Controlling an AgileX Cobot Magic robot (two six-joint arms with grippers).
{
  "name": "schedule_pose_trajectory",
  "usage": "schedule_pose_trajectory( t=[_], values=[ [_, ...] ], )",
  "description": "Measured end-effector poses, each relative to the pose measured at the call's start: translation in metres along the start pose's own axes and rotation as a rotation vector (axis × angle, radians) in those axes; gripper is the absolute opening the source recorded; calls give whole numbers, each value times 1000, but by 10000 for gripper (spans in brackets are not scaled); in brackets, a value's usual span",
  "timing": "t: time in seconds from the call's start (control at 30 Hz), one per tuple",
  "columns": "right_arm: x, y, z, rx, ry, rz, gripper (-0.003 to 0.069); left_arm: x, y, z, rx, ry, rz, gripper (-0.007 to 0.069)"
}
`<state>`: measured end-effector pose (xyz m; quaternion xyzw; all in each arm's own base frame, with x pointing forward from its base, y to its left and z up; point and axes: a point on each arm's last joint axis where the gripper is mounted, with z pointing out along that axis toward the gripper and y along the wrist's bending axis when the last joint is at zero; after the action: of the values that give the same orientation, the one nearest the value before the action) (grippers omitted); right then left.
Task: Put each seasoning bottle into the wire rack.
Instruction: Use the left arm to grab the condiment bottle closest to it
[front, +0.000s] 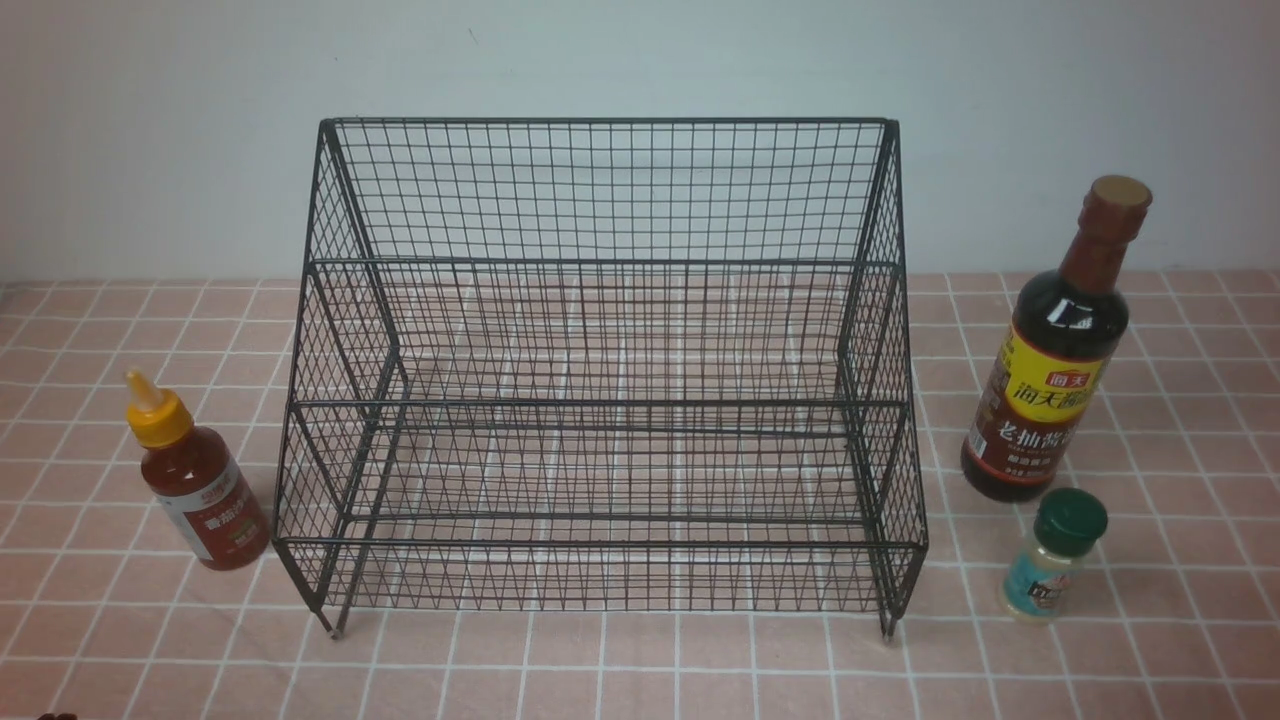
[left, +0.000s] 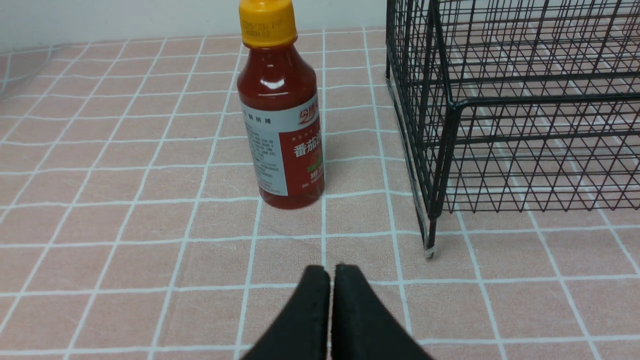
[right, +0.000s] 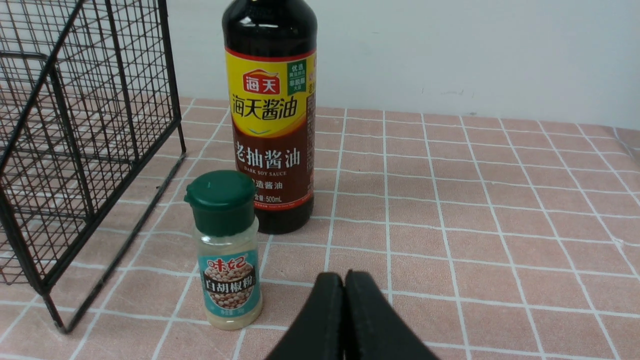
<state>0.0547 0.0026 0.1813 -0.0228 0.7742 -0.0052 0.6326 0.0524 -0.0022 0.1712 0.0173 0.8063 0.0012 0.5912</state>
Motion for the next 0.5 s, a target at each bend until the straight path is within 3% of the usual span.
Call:
schedule_pose_trajectory(
  t=[0.2,0.33,0.4,0.5],
  values=[
    [0,0,0,0,-1,-1,-14,-12,1,-1,-10,-143,-27,-7],
    [-1,0,0,-4,-13,21,-14,-30,3,-5,-10,-347,-157,-7],
    [-4,2,0,-64,-48,150,-14,-40,6,-9,-18,-470,-221,-7],
    [-11,3,0,-53,-118,386,-14,-50,11,-16,-27,-604,-314,-7]
  ],
)
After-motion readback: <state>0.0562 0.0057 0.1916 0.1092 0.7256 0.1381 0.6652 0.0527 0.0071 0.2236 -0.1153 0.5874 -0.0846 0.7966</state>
